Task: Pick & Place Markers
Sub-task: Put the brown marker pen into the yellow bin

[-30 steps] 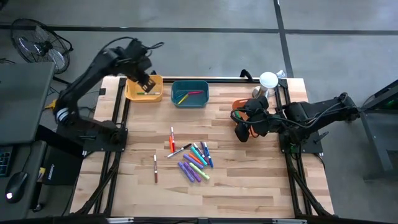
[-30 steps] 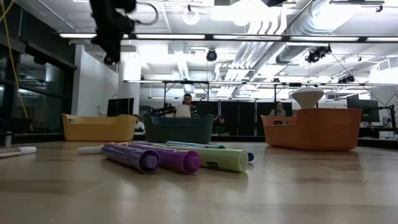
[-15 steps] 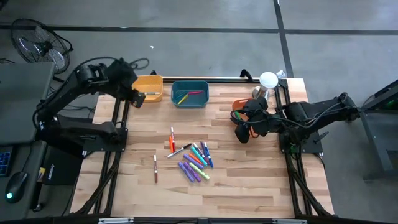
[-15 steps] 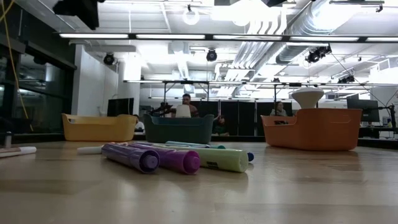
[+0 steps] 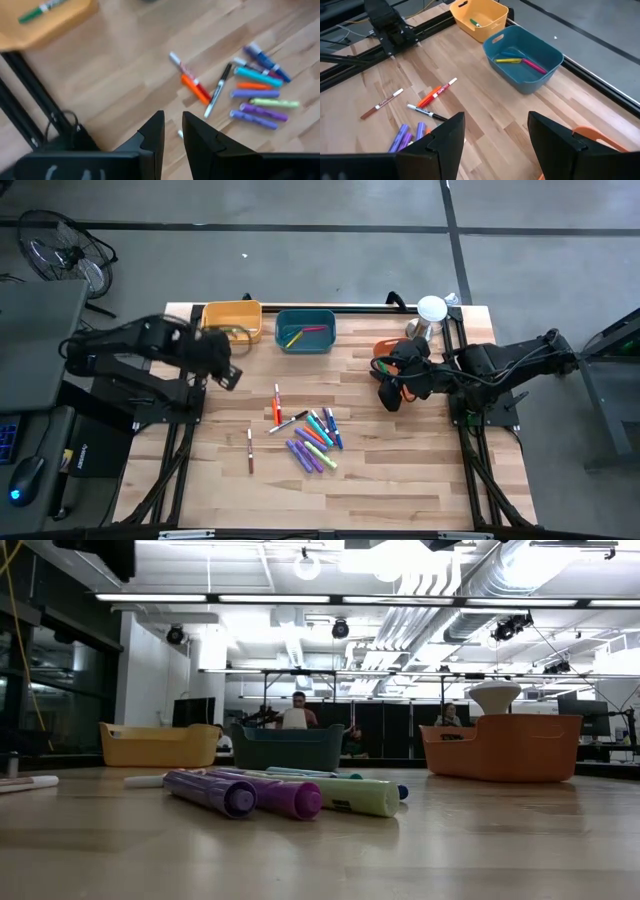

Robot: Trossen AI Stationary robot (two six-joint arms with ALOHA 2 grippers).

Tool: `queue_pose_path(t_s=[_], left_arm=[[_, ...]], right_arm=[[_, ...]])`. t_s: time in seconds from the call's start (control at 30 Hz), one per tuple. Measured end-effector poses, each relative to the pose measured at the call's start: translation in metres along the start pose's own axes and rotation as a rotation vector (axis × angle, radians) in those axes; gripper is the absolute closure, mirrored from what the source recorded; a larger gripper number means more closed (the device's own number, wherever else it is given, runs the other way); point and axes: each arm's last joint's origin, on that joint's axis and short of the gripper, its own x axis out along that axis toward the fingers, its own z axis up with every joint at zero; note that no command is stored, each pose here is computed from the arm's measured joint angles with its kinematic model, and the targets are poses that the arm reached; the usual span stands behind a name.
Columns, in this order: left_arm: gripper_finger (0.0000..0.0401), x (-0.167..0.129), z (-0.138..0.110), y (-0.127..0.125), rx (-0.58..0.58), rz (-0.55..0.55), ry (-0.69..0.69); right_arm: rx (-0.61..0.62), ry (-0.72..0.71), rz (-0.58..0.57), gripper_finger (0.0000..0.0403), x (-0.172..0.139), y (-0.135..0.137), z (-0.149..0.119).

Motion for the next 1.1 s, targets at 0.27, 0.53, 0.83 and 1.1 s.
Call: queue_pose_path(t_s=[0.27, 0.53, 0.83, 1.1], left_arm=[[0.0336, 0.036, -0.040, -0.016, -0.024, 0.005, 0.072], [0.0336, 0.064, -0.071, -0.025, -0.101, -0.029, 0.104], [0.0336, 0.082, -0.098, -0.031, -0.154, -0.082, 0.137], [0.0336, 0.094, -0.117, -0.044, -0.200, -0.050, 0.172]], right_arm=[[0.000, 0.014, 0.016, 0.0197, 0.000, 0.000, 0.000], [-0.001, 0.018, 0.020, 0.0198, 0.000, 0.001, -0.001], [0.010, 0.027, 0.030, 0.0198, 0.000, 0.001, -0.001], [0.033, 0.036, 0.038, 0.0198, 0.000, 0.001, -0.001]])
